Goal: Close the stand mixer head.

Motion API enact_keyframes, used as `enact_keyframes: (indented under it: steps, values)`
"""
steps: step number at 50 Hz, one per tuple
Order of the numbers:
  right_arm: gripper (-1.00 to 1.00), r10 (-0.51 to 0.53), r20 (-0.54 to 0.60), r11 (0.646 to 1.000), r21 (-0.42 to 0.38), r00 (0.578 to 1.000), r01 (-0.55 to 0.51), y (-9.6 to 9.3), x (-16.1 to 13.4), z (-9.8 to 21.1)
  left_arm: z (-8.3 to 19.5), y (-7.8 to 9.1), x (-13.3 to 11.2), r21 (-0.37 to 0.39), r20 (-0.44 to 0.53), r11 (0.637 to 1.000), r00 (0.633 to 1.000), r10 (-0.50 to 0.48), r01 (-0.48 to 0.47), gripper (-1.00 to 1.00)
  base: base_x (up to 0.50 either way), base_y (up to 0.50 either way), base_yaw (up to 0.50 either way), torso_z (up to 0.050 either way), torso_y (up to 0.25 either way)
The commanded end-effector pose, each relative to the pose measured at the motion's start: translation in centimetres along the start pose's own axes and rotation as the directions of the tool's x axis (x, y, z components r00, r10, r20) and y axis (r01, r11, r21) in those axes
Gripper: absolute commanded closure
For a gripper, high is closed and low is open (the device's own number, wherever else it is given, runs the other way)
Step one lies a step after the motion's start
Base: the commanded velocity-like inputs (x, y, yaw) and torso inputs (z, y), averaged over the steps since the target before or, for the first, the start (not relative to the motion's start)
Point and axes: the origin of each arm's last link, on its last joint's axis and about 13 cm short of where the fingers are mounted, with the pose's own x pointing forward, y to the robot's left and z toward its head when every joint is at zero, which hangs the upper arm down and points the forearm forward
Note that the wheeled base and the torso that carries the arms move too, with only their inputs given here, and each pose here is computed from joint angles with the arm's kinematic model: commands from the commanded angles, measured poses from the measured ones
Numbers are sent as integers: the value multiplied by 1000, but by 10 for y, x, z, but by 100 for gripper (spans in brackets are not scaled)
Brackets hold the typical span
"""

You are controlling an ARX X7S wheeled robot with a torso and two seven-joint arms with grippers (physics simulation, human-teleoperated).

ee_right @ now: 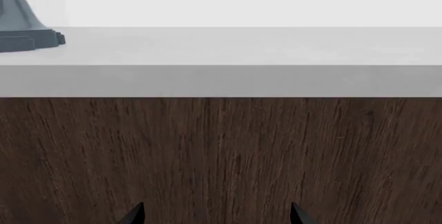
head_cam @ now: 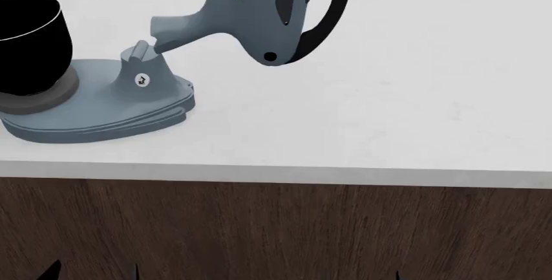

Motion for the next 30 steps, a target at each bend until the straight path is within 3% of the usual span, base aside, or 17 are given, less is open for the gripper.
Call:
enact_keyframes:
  steps: [1, 3, 4, 12, 16, 18, 22, 25, 26, 30]
  values:
    - [-100, 0, 0, 1000, 0, 1000, 0, 1, 1, -2, -2, 0, 2, 0, 0, 1000, 1000, 0, 0, -100, 0, 0, 0, 0, 0]
    - [-100, -10, 25, 1000, 4, 1000, 10, 1, -1, 3, 0, 0, 0, -15, -3, 1000, 1000, -9, 9, -100, 0, 0, 0, 0, 0]
    - [-100, -8, 28, 999, -38, 1000, 9, 1, -1, 3, -1, 0, 0, 16, -1, 1000, 1000, -1, 2, -100, 0, 0, 0, 0, 0]
    - [-100, -5, 39, 999, -48, 999, 7, 1, -2, 5, 1, 0, 0, 4, -3, 1000, 1000, -3, 3, -100, 0, 0, 0, 0, 0]
    - [-100, 9, 37, 998, -66, 999, -7, 2, -3, 5, -1, -2, -1, 47, -28, 999, 999, -15, 17, -100, 0, 0, 0, 0, 0]
    - [-100, 12, 35, 997, -70, 999, -10, 2, -2, 4, 3, -1, -1, 12, 13, 1000, 1000, -4, 4, -100, 0, 0, 0, 0, 0]
    - [-100, 15, 33, 997, -75, 999, -13, 3, -2, 4, 2, -1, -1, 92, 34, 996, 999, 15, -18, -100, 0, 0, 0, 0, 0]
    - [-100, 17, 34, 997, -80, 999, -14, 2, -1, 3, 4, 1, -2, 91, 65, 995, 998, 24, -30, -100, 0, 0, 0, 0, 0]
    - [-100, 20, 32, 996, -86, 999, -17, 3, -1, 3, 5, 1, -3, 43, 70, 999, 997, 9, -12, -100, 0, 0, 0, 20, 0]
    - [-100, 23, 26, 996, -91, 999, -20, 3, -1, 2, 4, 1, -2, 60, 63, 998, 998, 0, -4, -100, 0, 0, 0, 47, 0]
